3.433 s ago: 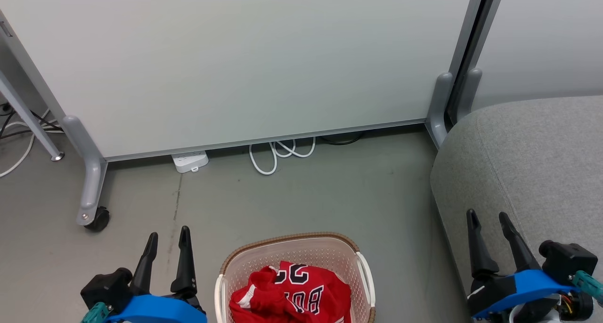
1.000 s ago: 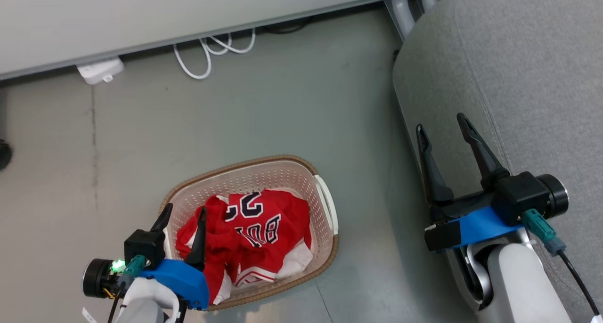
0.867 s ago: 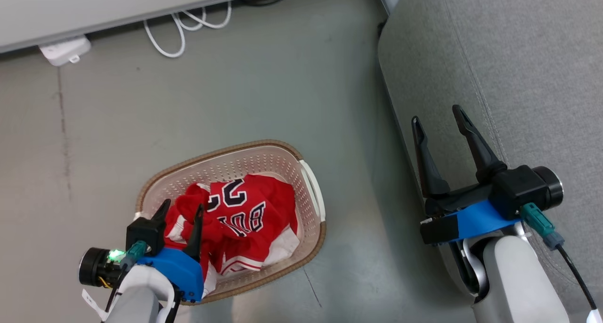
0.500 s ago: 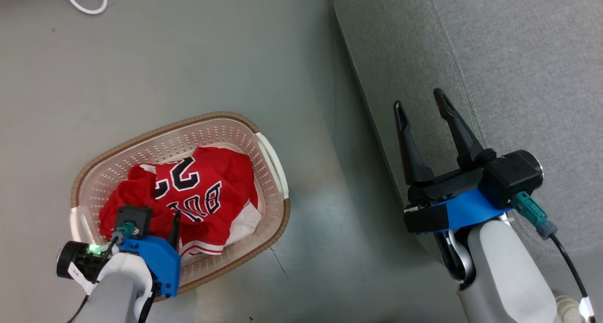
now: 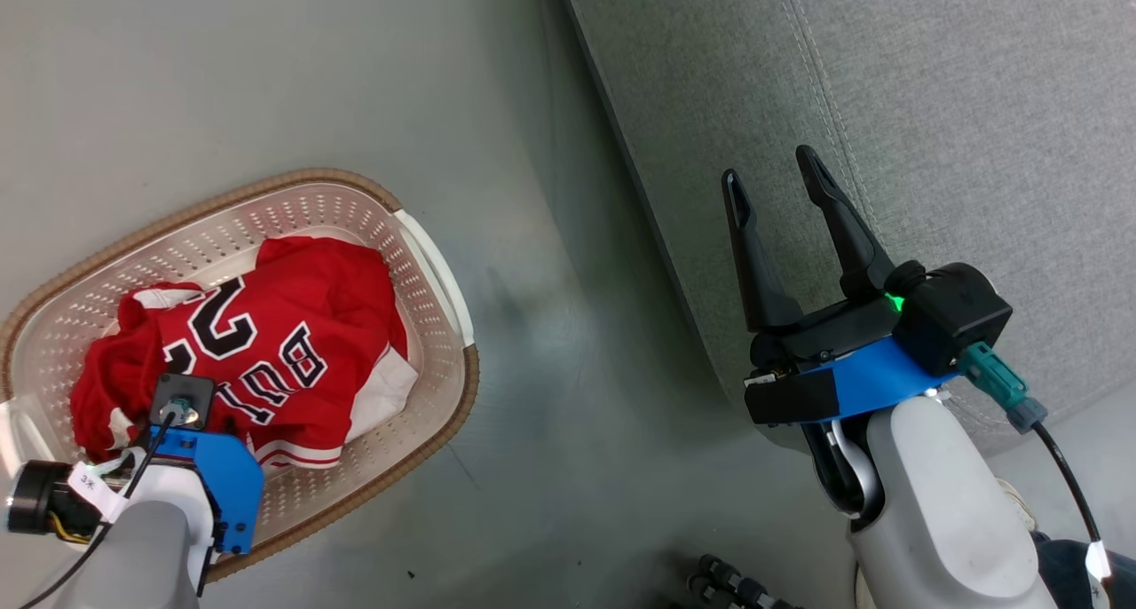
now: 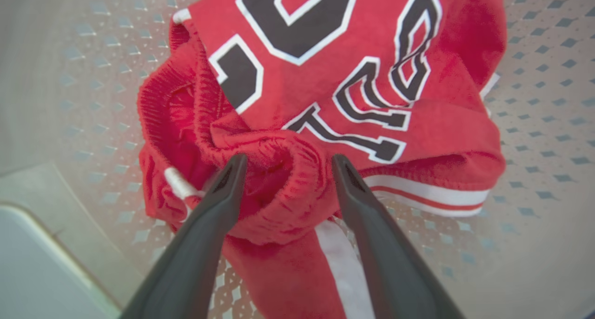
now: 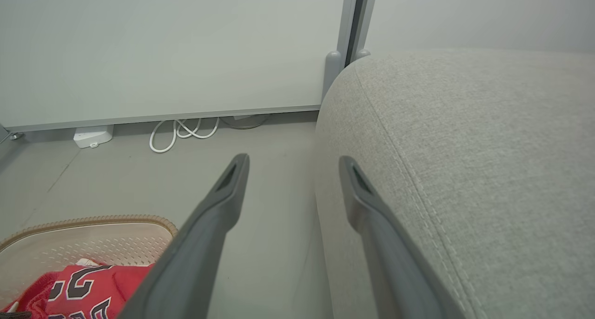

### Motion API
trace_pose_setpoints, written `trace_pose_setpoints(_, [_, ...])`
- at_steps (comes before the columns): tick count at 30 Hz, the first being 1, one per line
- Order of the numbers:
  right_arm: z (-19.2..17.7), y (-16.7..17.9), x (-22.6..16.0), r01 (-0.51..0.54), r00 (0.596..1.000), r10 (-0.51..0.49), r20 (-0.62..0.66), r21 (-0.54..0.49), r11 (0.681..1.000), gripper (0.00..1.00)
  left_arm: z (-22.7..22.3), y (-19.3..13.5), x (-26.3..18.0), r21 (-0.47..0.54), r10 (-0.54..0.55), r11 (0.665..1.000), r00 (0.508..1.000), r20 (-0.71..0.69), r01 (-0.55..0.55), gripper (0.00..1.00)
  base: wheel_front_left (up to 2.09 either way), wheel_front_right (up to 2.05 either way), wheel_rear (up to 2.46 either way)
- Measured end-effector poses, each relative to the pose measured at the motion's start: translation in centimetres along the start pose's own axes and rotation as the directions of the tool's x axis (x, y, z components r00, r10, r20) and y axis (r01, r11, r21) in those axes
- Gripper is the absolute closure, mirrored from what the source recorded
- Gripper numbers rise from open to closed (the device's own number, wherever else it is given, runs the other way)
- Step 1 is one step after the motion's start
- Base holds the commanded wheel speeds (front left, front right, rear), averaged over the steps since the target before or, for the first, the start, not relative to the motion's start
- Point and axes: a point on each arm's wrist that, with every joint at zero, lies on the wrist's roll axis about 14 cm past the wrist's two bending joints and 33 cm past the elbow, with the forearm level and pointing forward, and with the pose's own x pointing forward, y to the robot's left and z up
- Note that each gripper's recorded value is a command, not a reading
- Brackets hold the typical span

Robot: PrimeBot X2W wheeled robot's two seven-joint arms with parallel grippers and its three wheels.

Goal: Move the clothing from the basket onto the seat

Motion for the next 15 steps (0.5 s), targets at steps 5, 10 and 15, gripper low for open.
trace_pose_setpoints(5, [-0.1,-0.2,0.2,0.006,1.0,-0.006,-0.001,0.002,1.0,0.0,-1.2,0.3,0.6,0.057,0.013,0.998,0.997,-0.08,-0.009,0.0,0.0,0.0,0.0])
trace_pose_setpoints(10, [0.1,0.1,0.5,-0.005,1.0,0.005,0.01,0.01,1.0,0.0,-2.3,0.3,0.6,0.111,0.007,0.994,0.988,-0.157,0.011,0.0,0.0,0.0,0.0])
trace_pose_setpoints(15, [0.2,0.4,0.8,-0.014,1.0,0.013,0.015,0.016,1.0,0.0,-2.9,0.2,0.7,0.148,-0.002,0.988,0.979,-0.206,0.033,1.0,0.0,0.0,0.0])
